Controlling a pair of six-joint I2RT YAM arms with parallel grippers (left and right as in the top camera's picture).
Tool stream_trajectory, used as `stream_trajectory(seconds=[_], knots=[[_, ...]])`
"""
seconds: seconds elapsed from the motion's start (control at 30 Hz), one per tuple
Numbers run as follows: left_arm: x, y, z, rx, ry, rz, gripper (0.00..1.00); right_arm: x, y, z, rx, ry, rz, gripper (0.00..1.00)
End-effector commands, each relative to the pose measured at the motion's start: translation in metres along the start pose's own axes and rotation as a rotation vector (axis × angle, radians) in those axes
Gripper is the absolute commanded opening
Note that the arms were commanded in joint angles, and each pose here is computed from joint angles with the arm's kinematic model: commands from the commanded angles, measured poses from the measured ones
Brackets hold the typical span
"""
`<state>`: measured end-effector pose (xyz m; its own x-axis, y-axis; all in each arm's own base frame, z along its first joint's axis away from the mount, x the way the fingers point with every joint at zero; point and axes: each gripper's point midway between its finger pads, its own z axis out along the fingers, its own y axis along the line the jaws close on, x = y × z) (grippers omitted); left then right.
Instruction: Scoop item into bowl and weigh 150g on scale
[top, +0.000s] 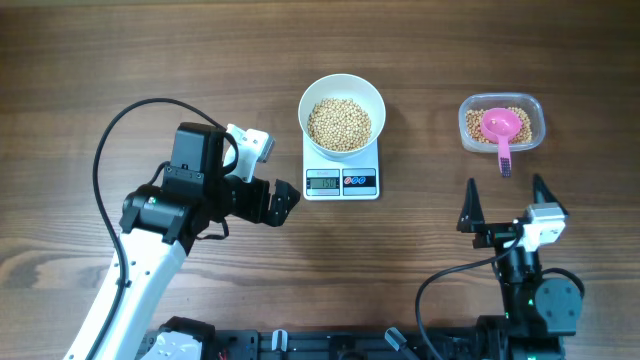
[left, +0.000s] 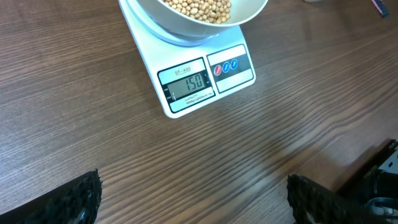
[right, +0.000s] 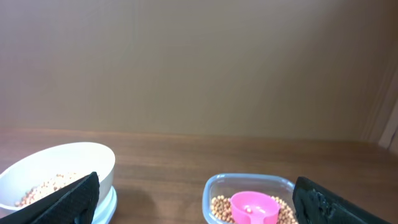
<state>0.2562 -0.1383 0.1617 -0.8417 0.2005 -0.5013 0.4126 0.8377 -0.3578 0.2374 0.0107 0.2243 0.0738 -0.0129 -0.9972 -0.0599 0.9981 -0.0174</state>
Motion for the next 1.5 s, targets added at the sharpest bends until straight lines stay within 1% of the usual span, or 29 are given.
stream_trajectory(seconds=[0.0, 0.2, 0.3, 0.4, 1.47], knots=[[0.000, 0.002, 0.001, -0.005, 0.000, 0.017, 1.00, 0.007, 0.000, 0.000, 0.004, 0.000, -0.012, 1.00], [0.000, 0.002, 0.001, -0.005, 0.000, 0.017, 1.00, 0.042, -0.001, 0.006, 0.010, 0.036, -0.007, 1.00], [0.000, 0.002, 0.001, -0.005, 0.000, 0.017, 1.00, 0.049, -0.001, 0.005, 0.016, 0.069, -0.016, 1.00], [0.000, 0.002, 0.001, -0.005, 0.000, 0.017, 1.00, 0.049, -0.001, 0.005, 0.013, 0.069, -0.063, 1.00], [0.000, 0.002, 0.001, -0.005, 0.000, 0.017, 1.00, 0.049, -0.001, 0.006, 0.013, 0.069, -0.062, 1.00]])
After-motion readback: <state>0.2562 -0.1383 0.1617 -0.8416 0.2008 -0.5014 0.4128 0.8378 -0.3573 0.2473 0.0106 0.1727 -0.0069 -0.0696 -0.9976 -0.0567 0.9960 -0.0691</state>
